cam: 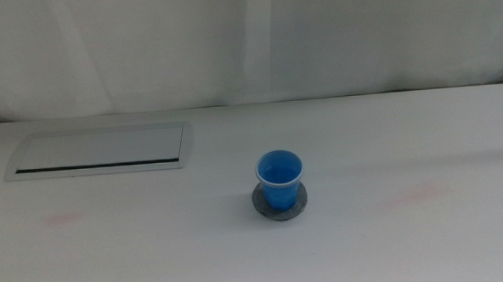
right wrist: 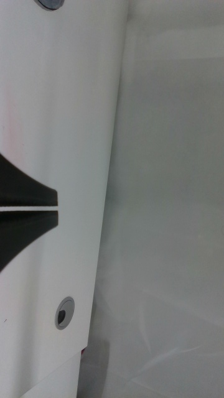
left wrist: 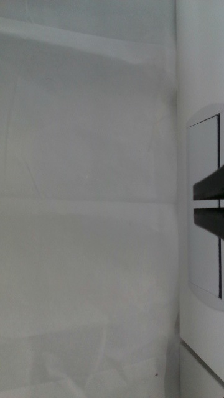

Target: Place an empty cup on a cup mat.

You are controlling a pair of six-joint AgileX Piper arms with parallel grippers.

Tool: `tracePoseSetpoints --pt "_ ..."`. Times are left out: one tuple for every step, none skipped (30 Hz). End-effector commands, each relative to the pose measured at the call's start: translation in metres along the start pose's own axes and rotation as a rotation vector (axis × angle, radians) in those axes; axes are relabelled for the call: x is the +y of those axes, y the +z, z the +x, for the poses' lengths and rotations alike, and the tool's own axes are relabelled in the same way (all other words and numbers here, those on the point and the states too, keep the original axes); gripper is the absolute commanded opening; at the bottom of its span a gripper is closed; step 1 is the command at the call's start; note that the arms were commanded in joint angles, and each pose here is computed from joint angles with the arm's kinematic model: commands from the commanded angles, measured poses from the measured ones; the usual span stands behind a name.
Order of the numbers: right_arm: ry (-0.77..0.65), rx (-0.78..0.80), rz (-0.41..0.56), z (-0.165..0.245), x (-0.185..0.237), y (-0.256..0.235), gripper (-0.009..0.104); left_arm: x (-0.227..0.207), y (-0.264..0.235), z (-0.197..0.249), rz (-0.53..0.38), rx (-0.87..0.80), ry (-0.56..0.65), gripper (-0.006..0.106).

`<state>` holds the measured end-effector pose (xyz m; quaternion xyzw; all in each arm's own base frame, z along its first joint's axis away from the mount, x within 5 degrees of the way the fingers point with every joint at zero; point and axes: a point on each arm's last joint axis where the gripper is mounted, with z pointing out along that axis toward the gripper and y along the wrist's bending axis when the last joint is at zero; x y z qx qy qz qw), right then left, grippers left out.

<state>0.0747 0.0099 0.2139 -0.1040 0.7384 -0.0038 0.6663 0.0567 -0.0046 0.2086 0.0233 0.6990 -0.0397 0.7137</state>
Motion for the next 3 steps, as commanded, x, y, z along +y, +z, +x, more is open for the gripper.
tracePoseSetpoints --pt "-0.008 0.001 0.002 0.001 0.0 0.0003 -0.003 0.0004 -0.0015 0.0114 -0.002 0.001 -0.013 -0.003" --pt "-0.008 0.001 0.002 0.001 0.0 0.0003 -0.003 0.0004 -0.0015 0.0114 -0.002 0.001 -0.013 -0.003" --pt "-0.008 0.001 0.002 0.001 0.0 0.0003 -0.003 0.0004 -0.0015 0.0114 -0.002 0.001 -0.013 -0.003"
